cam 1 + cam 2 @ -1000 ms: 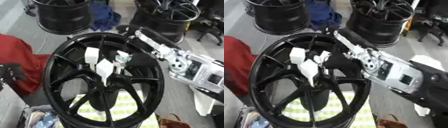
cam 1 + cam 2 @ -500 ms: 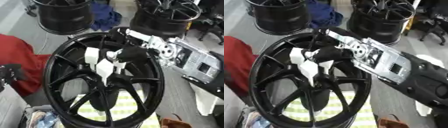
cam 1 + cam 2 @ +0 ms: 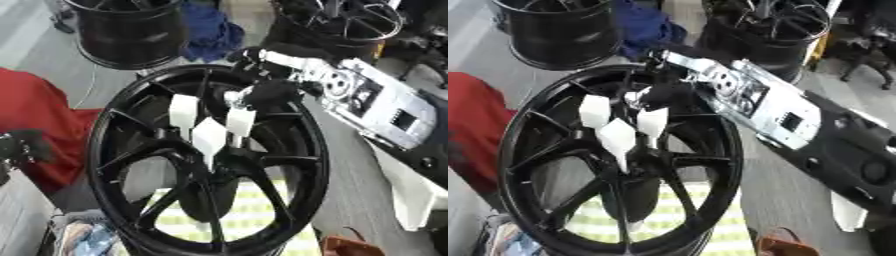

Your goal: Pull the pin out of the wheel hub.

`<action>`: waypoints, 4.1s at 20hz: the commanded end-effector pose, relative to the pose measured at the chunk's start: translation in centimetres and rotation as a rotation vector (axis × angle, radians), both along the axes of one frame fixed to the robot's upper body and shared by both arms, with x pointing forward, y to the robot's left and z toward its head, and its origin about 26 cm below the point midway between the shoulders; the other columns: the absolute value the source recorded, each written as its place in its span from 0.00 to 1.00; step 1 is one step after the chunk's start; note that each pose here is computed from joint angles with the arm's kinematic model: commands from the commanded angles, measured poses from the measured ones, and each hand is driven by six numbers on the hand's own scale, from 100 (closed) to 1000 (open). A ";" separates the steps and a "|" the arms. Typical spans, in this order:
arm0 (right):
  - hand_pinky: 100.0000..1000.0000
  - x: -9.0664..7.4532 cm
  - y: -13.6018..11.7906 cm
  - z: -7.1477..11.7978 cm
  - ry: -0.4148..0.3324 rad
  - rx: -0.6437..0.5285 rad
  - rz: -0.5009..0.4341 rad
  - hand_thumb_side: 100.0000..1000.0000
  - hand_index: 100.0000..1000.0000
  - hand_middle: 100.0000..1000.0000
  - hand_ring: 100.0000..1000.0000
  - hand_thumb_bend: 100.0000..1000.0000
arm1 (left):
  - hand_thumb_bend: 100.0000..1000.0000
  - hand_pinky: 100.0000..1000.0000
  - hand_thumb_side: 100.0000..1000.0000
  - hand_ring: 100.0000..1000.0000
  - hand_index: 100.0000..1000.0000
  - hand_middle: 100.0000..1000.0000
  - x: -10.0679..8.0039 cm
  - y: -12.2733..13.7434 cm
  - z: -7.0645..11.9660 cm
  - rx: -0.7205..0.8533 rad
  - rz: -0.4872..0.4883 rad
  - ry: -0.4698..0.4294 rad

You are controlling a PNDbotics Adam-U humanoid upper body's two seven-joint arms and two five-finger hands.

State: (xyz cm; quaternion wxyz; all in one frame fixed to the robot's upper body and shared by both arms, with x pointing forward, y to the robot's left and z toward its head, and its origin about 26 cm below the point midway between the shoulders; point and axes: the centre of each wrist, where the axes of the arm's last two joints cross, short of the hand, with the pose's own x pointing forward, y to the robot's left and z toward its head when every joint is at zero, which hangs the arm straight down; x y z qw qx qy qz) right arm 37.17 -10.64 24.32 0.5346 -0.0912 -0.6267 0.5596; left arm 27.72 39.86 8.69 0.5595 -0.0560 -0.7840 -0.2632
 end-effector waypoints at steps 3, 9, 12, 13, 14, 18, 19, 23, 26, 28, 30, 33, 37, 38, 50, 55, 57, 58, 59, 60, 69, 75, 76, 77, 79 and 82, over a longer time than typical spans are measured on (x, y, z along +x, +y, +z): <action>0.82 1.2 -1.1 0.6 -0.038 -0.063 0.004 0.35 0.96 0.86 0.89 0.23 | 0.00 0.68 0.83 0.58 0.81 0.59 0.2 0.3 1.0 0.033 -0.004 -0.026; 0.83 2.0 -1.9 -0.1 -0.040 -0.143 0.035 0.32 0.95 0.87 0.91 0.23 | 0.00 0.68 0.83 0.58 0.81 0.59 0.2 0.3 1.0 0.034 -0.001 -0.023; 0.83 2.4 -2.2 -0.2 -0.043 -0.175 0.058 0.33 0.95 0.87 0.91 0.22 | 0.00 0.68 0.83 0.58 0.81 0.59 0.2 0.3 0.9 0.034 -0.001 -0.022; 0.83 2.5 -2.2 -0.2 -0.043 -0.184 0.065 0.33 0.95 0.87 0.90 0.22 | 0.00 0.68 0.83 0.58 0.81 0.59 0.1 0.3 0.9 0.035 -0.001 -0.022; 0.83 2.6 -2.3 -0.2 -0.043 -0.193 0.072 0.33 0.95 0.87 0.90 0.22 | 0.00 0.68 0.83 0.58 0.81 0.59 0.1 0.3 0.9 0.035 0.000 -0.021; 0.83 2.9 -2.6 0.2 -0.037 -0.226 0.099 0.34 0.95 0.87 0.90 0.22 | 0.00 0.68 0.84 0.58 0.81 0.59 0.1 0.3 0.8 0.037 0.001 -0.020; 0.83 3.0 -2.6 0.3 -0.033 -0.233 0.106 0.34 0.95 0.86 0.90 0.23 | 0.00 0.68 0.84 0.58 0.81 0.59 0.1 0.3 0.8 0.037 0.000 -0.020; 0.83 3.2 -2.8 0.8 -0.019 -0.263 0.129 0.34 0.95 0.86 0.90 0.23 | 0.00 0.68 0.84 0.58 0.81 0.59 0.1 0.3 0.8 0.039 0.001 -0.020; 0.83 3.2 -2.7 0.8 0.005 -0.284 0.156 0.35 0.94 0.85 0.90 0.23 | 0.00 0.68 0.84 0.58 0.81 0.60 0.1 0.3 0.7 0.041 0.002 -0.019; 0.83 3.2 -2.6 1.0 0.020 -0.296 0.173 0.35 0.94 0.85 0.90 0.23 | 0.00 0.68 0.84 0.58 0.81 0.60 0.1 0.3 0.7 0.041 0.002 -0.019; 0.83 3.2 -2.6 1.2 0.033 -0.307 0.187 0.36 0.94 0.85 0.90 0.23 | 0.00 0.68 0.84 0.58 0.81 0.60 0.1 0.3 0.7 0.042 0.002 -0.019; 0.82 3.2 -2.7 1.8 0.048 -0.325 0.203 0.37 0.94 0.85 0.90 0.24 | 0.00 0.68 0.84 0.58 0.81 0.60 0.1 0.3 0.6 0.043 0.002 -0.019; 0.82 2.6 -2.3 2.5 0.071 -0.339 0.255 0.38 0.94 0.85 0.88 0.25 | 0.00 0.68 0.84 0.58 0.81 0.60 0.1 0.3 0.6 0.045 0.003 -0.019; 0.82 2.4 -2.2 2.7 0.076 -0.344 0.266 0.38 0.94 0.85 0.88 0.25 | 0.00 0.68 0.84 0.58 0.81 0.60 0.1 0.3 0.6 0.046 0.003 -0.019; 0.81 2.2 -0.7 2.2 0.118 -0.368 0.306 0.37 0.93 0.83 0.87 0.26 | 0.00 0.68 0.84 0.58 0.81 0.60 0.2 0.2 0.6 0.047 -0.001 -0.023; 0.81 2.9 -0.1 1.2 0.137 -0.374 0.281 0.36 0.93 0.82 0.87 0.27 | 0.00 0.68 0.84 0.58 0.81 0.60 0.3 0.2 0.6 0.046 -0.003 -0.027; 0.81 3.3 -0.2 0.8 0.139 -0.377 0.259 0.39 0.93 0.82 0.87 0.25 | 0.00 0.68 0.84 0.58 0.81 0.60 0.3 0.1 0.6 0.046 -0.004 -0.028; 0.81 3.6 -0.3 0.6 0.141 -0.378 0.250 0.39 0.93 0.82 0.87 0.25 | 0.00 0.68 0.84 0.58 0.81 0.60 0.3 0.1 0.6 0.046 -0.004 -0.028; 0.81 3.8 -0.4 0.4 0.143 -0.381 0.241 0.38 0.92 0.82 0.87 0.22 | 0.00 0.68 0.84 0.58 0.81 0.60 0.3 0.1 0.6 0.047 -0.004 -0.029; 0.81 4.1 -0.4 0.1 0.147 -0.383 0.233 0.39 0.92 0.82 0.86 0.25 | 0.00 0.68 0.84 0.58 0.81 0.60 0.4 0.1 0.6 0.047 -0.004 -0.029; 0.78 5.0 -0.8 -0.9 0.143 -0.429 0.207 0.35 0.89 0.75 0.81 0.20 | 0.00 0.68 0.84 0.58 0.81 0.60 0.4 0.1 0.5 0.050 -0.004 -0.032; 0.66 4.8 -0.7 -0.5 0.106 -0.443 0.207 0.31 0.79 0.63 0.67 0.16 | 0.00 0.68 0.84 0.58 0.81 0.61 0.4 0.1 0.5 0.050 -0.003 -0.030; 0.59 4.7 -0.7 -0.3 0.091 -0.442 0.210 0.29 0.71 0.55 0.59 0.15 | 0.00 0.68 0.84 0.58 0.81 0.61 0.4 0.1 0.4 0.051 -0.003 -0.029; 0.55 4.5 -0.6 -0.2 0.080 -0.439 0.212 0.32 0.66 0.50 0.55 0.21 | 0.00 0.68 0.84 0.58 0.81 0.61 0.4 0.1 0.4 0.051 -0.002 -0.029; 0.52 4.1 -0.4 0.2 0.050 -0.429 0.221 0.28 0.63 0.47 0.53 0.13 | 0.00 0.68 0.84 0.58 0.81 0.61 0.4 0.2 0.4 0.051 -0.001 -0.028; 0.39 3.4 -0.2 1.3 -0.012 -0.397 0.236 0.26 0.52 0.37 0.42 0.07 | 0.00 0.68 0.84 0.58 0.81 0.61 0.3 0.2 0.4 0.051 0.000 -0.027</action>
